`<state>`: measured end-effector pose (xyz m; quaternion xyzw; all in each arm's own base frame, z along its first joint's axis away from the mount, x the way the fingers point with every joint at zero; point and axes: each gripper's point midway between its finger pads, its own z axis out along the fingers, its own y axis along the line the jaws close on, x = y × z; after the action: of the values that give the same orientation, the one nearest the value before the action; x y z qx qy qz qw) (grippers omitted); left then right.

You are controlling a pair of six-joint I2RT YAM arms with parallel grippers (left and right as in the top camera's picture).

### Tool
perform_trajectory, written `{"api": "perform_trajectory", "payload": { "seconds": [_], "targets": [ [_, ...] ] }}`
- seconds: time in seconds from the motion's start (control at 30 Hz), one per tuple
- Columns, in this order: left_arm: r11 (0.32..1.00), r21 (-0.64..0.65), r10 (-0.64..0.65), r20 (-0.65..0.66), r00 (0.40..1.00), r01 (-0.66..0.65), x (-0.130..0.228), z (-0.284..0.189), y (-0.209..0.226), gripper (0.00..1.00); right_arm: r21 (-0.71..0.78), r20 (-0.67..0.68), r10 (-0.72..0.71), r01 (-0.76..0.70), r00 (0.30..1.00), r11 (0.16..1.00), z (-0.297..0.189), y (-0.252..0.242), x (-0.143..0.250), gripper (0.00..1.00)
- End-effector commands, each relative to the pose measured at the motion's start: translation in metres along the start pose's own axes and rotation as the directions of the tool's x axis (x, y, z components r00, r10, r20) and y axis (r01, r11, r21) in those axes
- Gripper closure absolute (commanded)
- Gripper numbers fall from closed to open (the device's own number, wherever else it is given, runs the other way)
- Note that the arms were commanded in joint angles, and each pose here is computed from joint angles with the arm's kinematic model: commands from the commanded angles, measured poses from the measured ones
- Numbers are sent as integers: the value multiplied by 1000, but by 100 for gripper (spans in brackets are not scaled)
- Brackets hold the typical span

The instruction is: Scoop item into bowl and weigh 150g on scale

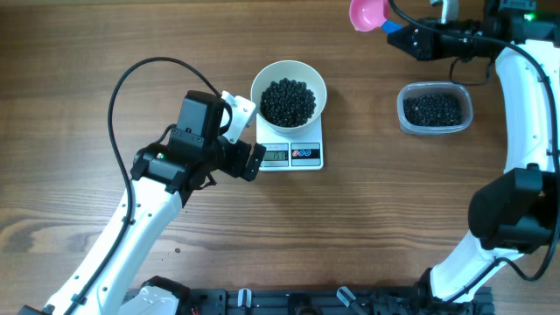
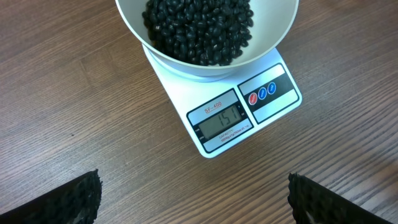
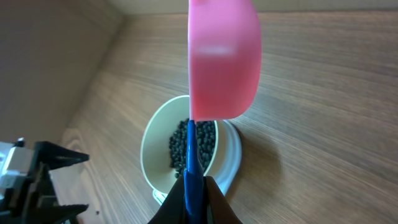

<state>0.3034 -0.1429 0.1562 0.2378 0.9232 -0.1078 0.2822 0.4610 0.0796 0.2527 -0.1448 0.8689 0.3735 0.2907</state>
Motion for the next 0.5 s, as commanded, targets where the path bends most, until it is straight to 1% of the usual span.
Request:
{"api": "perform_trajectory", "payload": {
  "seconds": [0.0, 0.07, 0.13, 0.27, 0.33, 0.47],
  "targets": [
    [1000, -10, 8, 5, 1000, -8, 1, -2, 3, 0, 98, -41, -46, 50, 998, 994, 16, 3, -3, 96],
    [1000, -10, 8, 5, 1000, -8, 1, -2, 3, 0, 146, -68, -83, 92, 994, 985, 25, 8, -3, 96],
    [1000, -10, 8, 5, 1000, -8, 1, -2, 3, 0, 188, -110, -152, 171, 982, 967, 37, 15, -1, 96],
    [1000, -10, 8, 5, 1000, -8, 1, -2, 3, 0, 313, -237, -277, 343, 931, 886, 63, 24, 9, 95],
    [1000, -10, 8, 5, 1000, -8, 1, -2, 3, 0, 330, -287, -335, 421, 897, 845, 73, 31, 13, 96],
    [1000, -10, 8, 5, 1000, -8, 1, -2, 3, 0, 326, -359, -405, 519, 841, 790, 87, 43, 22, 96]
  ]
}}
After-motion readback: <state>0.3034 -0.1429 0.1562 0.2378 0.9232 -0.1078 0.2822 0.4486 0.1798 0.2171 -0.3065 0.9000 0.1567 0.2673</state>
